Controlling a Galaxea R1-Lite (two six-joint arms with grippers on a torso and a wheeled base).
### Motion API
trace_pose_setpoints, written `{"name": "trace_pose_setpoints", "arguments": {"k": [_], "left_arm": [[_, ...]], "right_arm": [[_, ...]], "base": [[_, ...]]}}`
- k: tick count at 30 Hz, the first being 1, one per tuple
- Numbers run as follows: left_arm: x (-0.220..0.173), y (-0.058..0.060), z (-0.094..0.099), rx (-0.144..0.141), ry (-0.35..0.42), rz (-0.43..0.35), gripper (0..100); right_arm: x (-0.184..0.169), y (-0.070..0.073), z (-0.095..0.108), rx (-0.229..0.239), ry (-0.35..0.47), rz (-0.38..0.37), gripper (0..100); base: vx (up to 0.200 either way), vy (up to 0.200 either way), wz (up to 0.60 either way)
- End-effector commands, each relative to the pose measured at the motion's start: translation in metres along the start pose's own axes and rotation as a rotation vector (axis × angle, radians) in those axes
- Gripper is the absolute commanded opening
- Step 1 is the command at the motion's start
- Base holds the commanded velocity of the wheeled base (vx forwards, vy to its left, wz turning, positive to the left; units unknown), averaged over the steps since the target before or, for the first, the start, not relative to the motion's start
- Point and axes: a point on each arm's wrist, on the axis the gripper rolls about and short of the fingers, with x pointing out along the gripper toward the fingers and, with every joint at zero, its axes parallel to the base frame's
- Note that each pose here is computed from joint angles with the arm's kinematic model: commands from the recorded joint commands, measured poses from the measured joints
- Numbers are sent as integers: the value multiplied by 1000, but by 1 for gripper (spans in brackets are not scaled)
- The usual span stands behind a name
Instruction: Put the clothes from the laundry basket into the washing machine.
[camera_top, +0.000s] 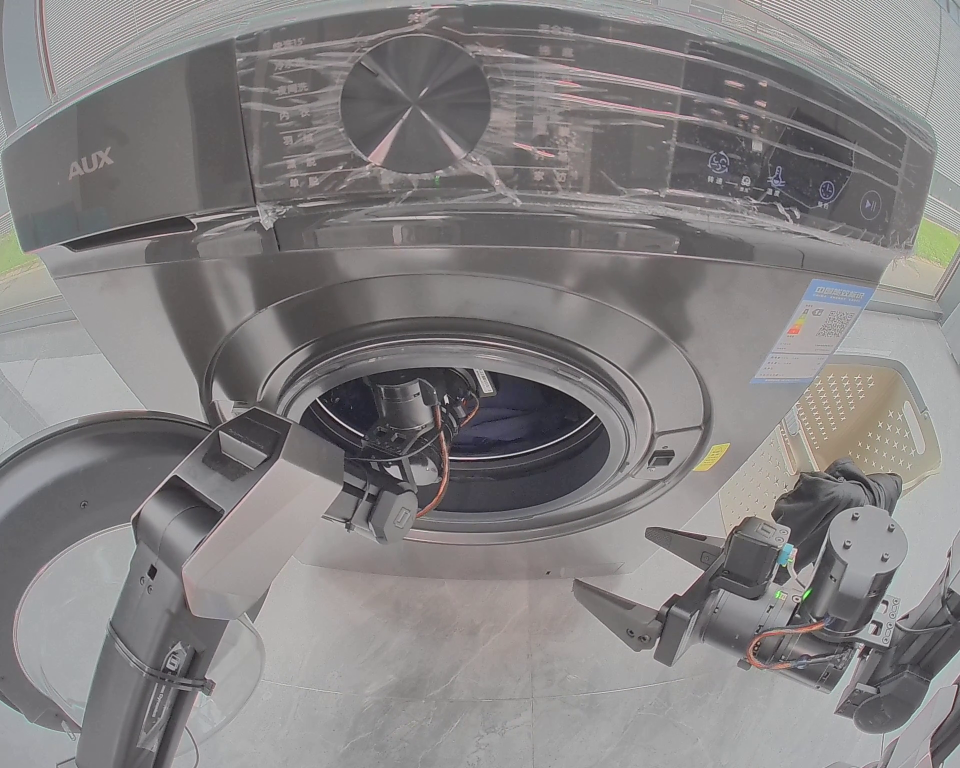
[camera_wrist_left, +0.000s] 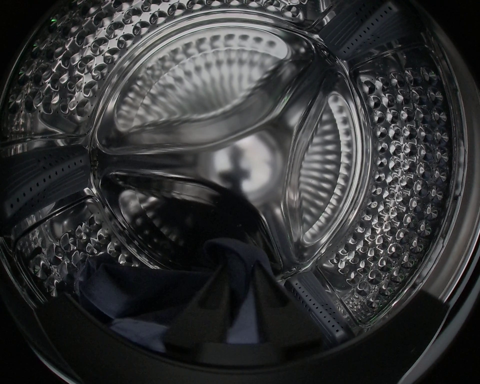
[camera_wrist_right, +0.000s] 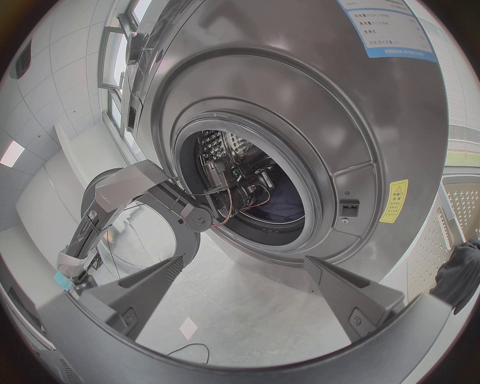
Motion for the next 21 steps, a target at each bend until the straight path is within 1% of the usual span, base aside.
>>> {"name": "trace_pose_setpoints", "arguments": {"k": [1,4,7,8,12,13,15,16,17,18,19,20,21], "left_arm": [[-2,-2,-1,1,10,-3,100],[-10,-8,4,2,33,-7,100],[-23,-15,3,9,76,-24,100],[-32,-20,3,15,97,-40,100],[-59,-31,7,67,152,-100,100],[-61,-32,7,71,154,-107,100],[-75,-38,4,102,173,-141,100],[-75,-38,4,102,173,-141,100],[-88,-39,-3,143,201,-154,100],[-90,-38,-4,149,203,-155,100],[-102,-35,-13,195,229,-164,100],[-109,-34,-17,215,234,-169,100],[-115,-32,-20,227,237,-175,100]], "right_arm": [[0,0,0,0,1,0,100],[0,0,-1,0,3,0,100],[0,0,0,0,1,0,100],[-1,0,0,0,1,0,100],[-2,0,-1,-2,4,-1,100],[-2,0,-1,-2,4,-1,100],[-2,0,-1,-2,7,-1,100],[-2,0,-1,-2,7,-1,100],[-2,0,-1,0,7,-1,100],[-2,0,-1,0,6,-1,100],[-3,0,-1,0,6,-1,100],[-4,0,-2,-2,9,-1,100],[-5,-1,-2,-2,10,-3,100]], "base": [[0,0,0],[0,0,0],[0,0,0],[0,0,0],[0,0,0],[0,0,0],[0,0,0],[0,0,0],[0,0,0],[0,0,0],[0,0,0],[0,0,0],[0,0,0]]}}
